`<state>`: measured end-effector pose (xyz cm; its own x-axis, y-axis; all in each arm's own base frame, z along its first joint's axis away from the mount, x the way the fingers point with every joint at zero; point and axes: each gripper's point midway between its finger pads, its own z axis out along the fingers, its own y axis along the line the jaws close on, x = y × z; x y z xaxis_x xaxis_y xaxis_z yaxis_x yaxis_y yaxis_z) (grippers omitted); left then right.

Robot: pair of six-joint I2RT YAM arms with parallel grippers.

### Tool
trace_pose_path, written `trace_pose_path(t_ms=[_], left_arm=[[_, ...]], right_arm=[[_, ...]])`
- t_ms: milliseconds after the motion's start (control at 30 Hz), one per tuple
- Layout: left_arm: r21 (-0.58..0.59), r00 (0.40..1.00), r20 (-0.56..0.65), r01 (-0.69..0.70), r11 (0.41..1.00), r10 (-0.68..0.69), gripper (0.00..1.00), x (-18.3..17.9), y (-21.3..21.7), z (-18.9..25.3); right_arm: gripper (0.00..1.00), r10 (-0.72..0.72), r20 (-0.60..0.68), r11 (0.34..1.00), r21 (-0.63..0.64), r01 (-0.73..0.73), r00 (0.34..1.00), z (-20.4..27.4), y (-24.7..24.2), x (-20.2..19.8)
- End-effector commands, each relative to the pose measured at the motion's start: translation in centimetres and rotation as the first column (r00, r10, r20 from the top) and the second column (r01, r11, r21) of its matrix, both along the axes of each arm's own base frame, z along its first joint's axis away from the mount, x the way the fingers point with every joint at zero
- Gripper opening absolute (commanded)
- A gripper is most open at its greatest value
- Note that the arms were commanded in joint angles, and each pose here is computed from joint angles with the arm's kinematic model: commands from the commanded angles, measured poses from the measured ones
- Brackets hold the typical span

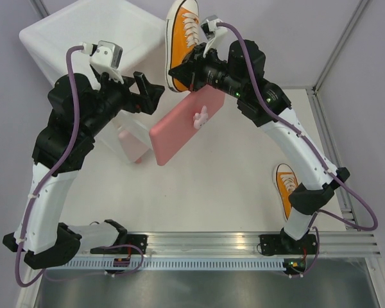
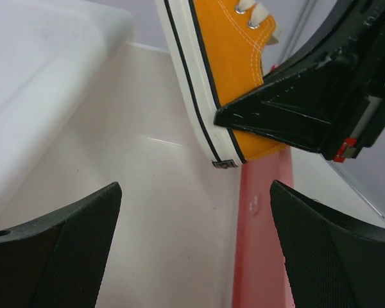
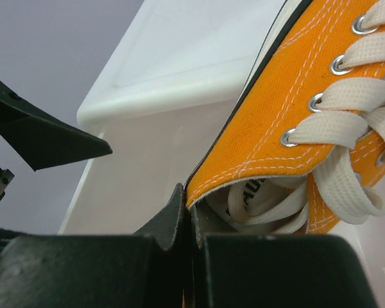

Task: Place and organize the shoes in the shoe cabinet

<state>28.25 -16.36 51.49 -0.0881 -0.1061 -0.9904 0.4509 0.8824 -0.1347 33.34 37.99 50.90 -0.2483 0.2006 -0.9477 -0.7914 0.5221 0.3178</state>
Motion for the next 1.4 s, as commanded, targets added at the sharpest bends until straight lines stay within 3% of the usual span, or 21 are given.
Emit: trace_pose_path(t_ms=[0, 300, 700, 967, 1133, 1233, 1333, 1367], left_arm=[[-0.011, 0.977, 0.062, 0.203, 0.979, -0.202, 0.99, -2.7, -2.4, 2.1], [-0.079, 0.880, -0.084, 0.462, 0.883, -0.468, 0.96, -6.3, -6.2, 0.1], [-0.129, 0.754, -0.253, 0.594, 0.794, -0.606, 0.94, -7.1, -9.9, -3.2], [-0.158, 0.558, -0.217, 0.790, 0.593, -0.801, 0.95, -12.0, -12.9, -1.7], [-0.152, 0.498, -0.189, 0.836, 0.527, -0.846, 0.97, -13.8, -13.2, -0.9], [-0.150, 0.489, -0.187, 0.843, 0.517, -0.852, 0.99, -14.2, -13.3, -0.8], [-0.134, 0.559, -0.177, 0.801, 0.583, -0.810, 1.00, -13.4, -12.7, -0.5], [-0.126, 0.629, -0.167, 0.750, 0.649, -0.760, 1.00, -12.5, -12.0, -0.1]], right_arm=[[0.01, -0.100, 0.224, 0.987, 0.145, 0.068, 0.970, 8.2, -3.4, -1.4], [0.01, -0.294, 0.282, 0.949, 0.197, 0.245, 0.913, 9.6, -5.7, 1.2], [0.01, -0.293, 0.282, 0.949, 0.199, 0.243, 0.914, 9.7, -5.6, 1.3], [0.01, -0.283, 0.292, 0.953, 0.191, 0.234, 0.914, 9.8, -5.4, 1.2], [0.01, -0.238, 0.281, 0.967, 0.159, 0.200, 0.930, 8.8, -4.5, 1.1], [0.01, -0.214, 0.283, 0.973, 0.142, 0.180, 0.935, 8.5, -4.3, 0.9], [0.01, -0.174, 0.290, 0.982, 0.118, 0.145, 0.941, 8.2, -3.8, 0.4], [0.01, -0.155, 0.287, 0.986, 0.104, 0.130, 0.945, 8.0, -3.6, 0.1]])
